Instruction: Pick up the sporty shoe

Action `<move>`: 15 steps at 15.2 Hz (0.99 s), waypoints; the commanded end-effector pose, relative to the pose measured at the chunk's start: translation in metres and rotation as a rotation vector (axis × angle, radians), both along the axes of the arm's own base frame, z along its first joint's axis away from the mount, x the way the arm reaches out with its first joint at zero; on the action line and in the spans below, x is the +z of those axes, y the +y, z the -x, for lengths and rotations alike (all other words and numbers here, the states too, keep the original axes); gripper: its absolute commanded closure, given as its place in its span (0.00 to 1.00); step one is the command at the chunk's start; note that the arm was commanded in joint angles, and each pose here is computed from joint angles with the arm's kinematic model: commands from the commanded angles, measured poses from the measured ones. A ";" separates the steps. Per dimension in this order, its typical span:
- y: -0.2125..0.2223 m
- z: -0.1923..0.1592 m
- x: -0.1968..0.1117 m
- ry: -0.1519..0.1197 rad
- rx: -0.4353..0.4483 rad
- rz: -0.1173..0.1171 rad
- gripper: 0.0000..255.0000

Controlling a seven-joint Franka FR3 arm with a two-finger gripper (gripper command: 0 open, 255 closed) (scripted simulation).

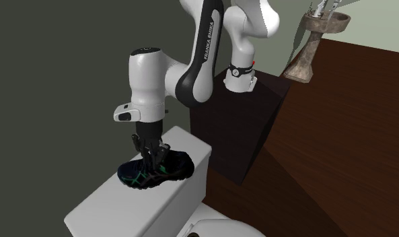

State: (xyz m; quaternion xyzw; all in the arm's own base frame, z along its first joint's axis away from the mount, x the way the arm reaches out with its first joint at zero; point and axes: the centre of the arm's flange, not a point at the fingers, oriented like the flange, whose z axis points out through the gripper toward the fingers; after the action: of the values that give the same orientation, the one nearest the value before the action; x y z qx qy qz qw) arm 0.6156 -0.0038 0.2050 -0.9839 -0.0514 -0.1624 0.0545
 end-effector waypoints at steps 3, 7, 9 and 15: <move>0.000 0.000 0.000 0.000 0.000 0.000 1.00; 0.000 0.000 0.000 0.000 0.000 0.000 1.00; 0.000 -0.001 0.005 0.000 0.000 0.000 1.00; 0.000 -0.001 0.036 0.000 0.000 0.000 1.00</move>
State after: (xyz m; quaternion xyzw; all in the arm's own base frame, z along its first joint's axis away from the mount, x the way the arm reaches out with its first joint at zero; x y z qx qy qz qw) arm 0.6149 -0.0038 0.2349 -0.9841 -0.0514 -0.1611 0.0547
